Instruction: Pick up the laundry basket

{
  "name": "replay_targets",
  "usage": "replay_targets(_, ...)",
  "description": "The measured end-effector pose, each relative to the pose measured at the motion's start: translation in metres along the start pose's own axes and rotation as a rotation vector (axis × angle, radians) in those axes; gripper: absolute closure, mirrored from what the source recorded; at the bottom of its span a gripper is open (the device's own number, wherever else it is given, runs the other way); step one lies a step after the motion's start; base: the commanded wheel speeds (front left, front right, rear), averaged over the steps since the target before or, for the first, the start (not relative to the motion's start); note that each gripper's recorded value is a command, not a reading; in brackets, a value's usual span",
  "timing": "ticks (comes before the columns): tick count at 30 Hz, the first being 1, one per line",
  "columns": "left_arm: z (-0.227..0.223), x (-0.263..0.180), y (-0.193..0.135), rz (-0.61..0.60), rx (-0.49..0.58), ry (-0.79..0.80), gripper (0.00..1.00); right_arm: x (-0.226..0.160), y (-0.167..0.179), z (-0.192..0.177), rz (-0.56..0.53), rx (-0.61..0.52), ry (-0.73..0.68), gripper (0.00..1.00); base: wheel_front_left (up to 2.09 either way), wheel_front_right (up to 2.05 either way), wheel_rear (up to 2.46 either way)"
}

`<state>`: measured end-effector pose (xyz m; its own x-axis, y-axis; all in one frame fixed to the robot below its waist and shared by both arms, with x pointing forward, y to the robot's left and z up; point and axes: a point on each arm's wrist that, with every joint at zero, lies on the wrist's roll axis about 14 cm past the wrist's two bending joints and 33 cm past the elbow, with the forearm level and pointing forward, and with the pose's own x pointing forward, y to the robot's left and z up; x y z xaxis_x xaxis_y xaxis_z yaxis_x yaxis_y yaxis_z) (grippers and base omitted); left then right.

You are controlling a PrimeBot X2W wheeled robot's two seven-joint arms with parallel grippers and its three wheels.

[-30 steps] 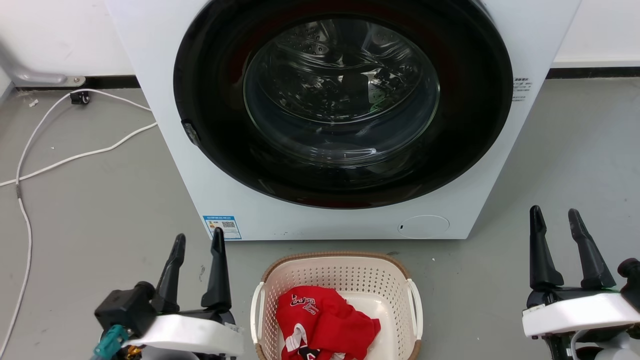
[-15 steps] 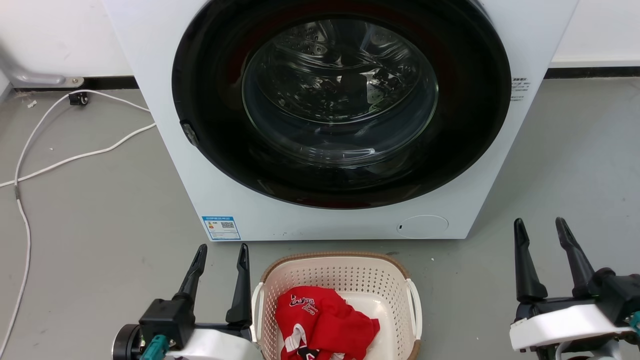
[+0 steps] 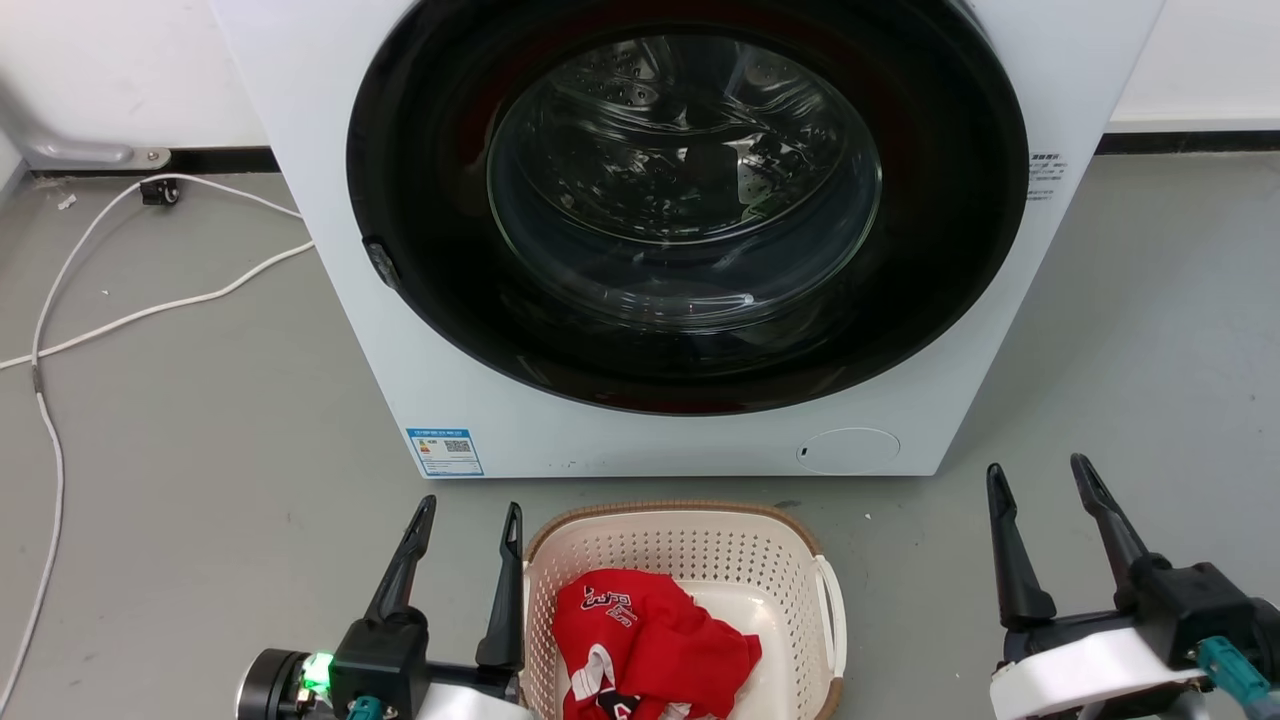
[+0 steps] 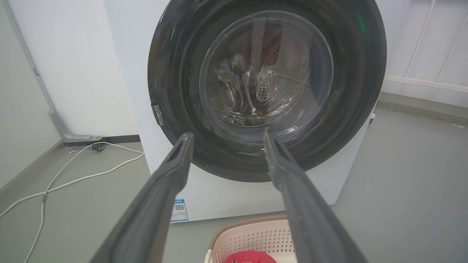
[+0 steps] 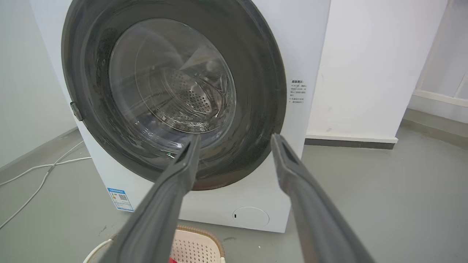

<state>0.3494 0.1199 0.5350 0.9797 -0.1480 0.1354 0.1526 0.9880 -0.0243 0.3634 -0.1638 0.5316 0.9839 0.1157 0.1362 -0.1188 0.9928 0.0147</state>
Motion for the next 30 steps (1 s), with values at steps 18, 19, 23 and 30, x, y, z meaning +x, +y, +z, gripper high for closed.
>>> replay_targets(18, -0.0002, -0.0027, -0.0059, -0.024, 0.084, -0.029, 0.0, -0.0028, 0.0005, -0.0103, 0.006, -0.032, 0.017, 0.0, 0.0, 0.0, 0.0)
replay_targets(19, 0.0003, -0.0026, -0.0064, -0.026, 0.088, -0.032, 0.0, -0.0027, 0.0008, -0.0099, 0.008, -0.037, 0.013, 0.0, 0.0, 0.0, 0.0)
replay_targets(23, 0.0016, -0.0034, -0.0089, -0.037, 0.111, -0.043, 0.0, -0.0025, 0.0019, -0.0097, 0.014, -0.059, 0.011, 0.0, 0.0, 0.0, 0.0)
replay_targets(30, -0.0007, -0.0048, -0.0099, -0.044, 0.118, -0.039, 0.0, -0.0018, 0.0027, -0.009, 0.018, -0.066, 0.007, 0.0, 0.0, 0.0, 0.0)
